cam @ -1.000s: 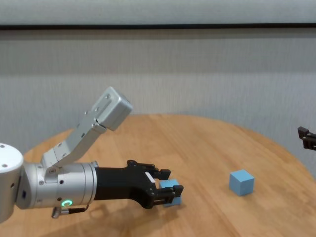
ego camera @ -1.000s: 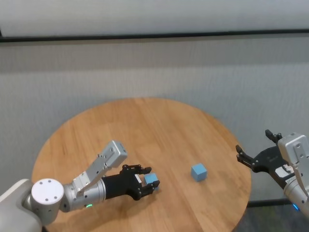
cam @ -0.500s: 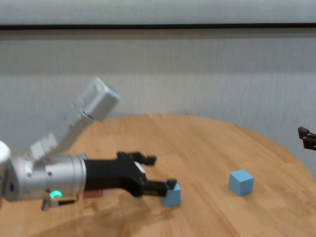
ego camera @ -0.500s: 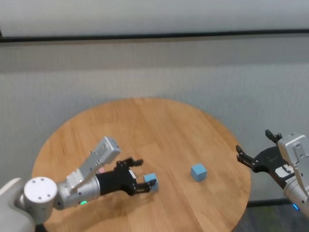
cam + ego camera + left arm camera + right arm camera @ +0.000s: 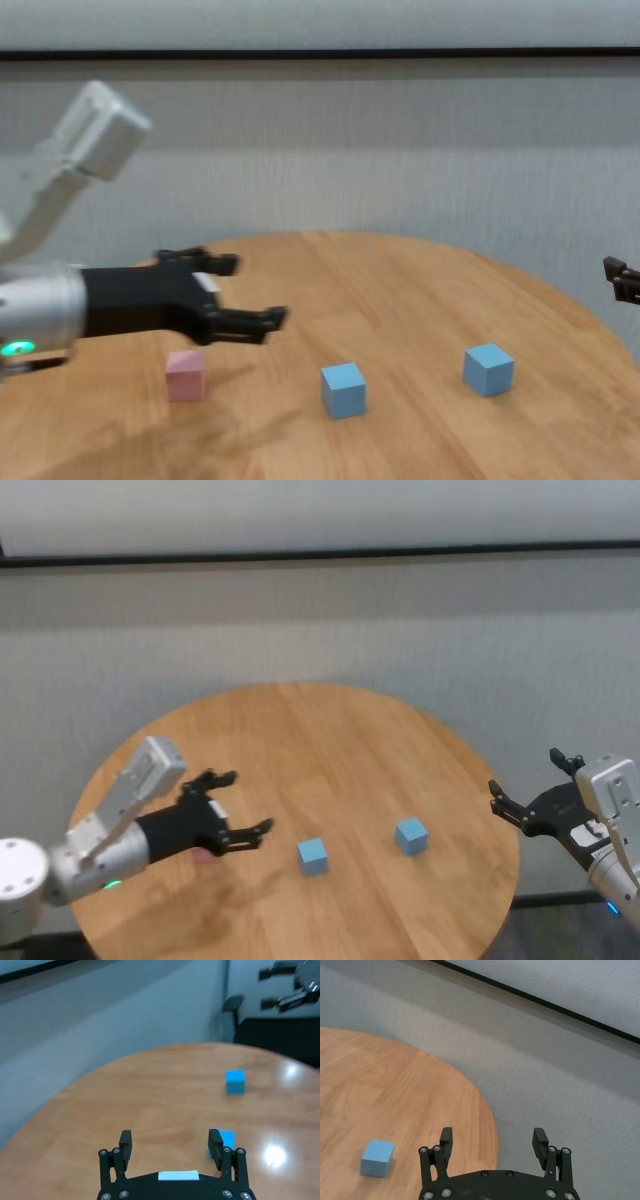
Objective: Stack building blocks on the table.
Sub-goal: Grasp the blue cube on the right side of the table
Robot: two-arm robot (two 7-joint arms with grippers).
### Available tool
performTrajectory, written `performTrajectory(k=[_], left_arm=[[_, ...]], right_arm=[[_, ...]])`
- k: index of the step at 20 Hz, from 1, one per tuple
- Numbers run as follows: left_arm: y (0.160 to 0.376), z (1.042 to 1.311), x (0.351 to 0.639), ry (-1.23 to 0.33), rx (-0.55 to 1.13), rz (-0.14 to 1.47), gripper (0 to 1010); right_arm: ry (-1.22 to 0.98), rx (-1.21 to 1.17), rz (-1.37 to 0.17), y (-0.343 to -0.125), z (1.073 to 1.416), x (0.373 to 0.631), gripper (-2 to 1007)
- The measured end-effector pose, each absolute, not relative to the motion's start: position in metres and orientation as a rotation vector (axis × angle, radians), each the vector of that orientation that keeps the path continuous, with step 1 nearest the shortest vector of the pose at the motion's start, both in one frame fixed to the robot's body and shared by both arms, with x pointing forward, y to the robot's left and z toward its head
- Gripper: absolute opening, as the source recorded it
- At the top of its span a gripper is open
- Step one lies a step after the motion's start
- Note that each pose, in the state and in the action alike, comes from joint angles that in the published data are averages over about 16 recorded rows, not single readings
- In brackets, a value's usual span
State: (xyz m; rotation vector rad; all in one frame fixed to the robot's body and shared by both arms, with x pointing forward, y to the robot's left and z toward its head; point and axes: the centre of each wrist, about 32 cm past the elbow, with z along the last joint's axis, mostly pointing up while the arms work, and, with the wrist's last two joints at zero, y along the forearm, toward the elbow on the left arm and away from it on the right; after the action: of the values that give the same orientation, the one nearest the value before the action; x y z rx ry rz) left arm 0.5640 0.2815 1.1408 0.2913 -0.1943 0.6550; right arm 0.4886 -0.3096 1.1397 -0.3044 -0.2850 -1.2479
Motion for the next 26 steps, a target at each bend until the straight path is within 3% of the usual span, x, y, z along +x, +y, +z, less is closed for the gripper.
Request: performTrajectory(k=[11, 26], left_arm=[[0.323, 1.164, 0.521, -0.281, 0.37, 0.754, 1000], [0.324, 1.164, 0.52, -0.282, 0.373, 0.758, 1000]], right_arm=[[-0.274, -0.305, -1.23, -0.307, 1.142, 0.488, 1005], [-0.111, -0.322, -1.172, -0.282, 1.146, 0.485, 1005]])
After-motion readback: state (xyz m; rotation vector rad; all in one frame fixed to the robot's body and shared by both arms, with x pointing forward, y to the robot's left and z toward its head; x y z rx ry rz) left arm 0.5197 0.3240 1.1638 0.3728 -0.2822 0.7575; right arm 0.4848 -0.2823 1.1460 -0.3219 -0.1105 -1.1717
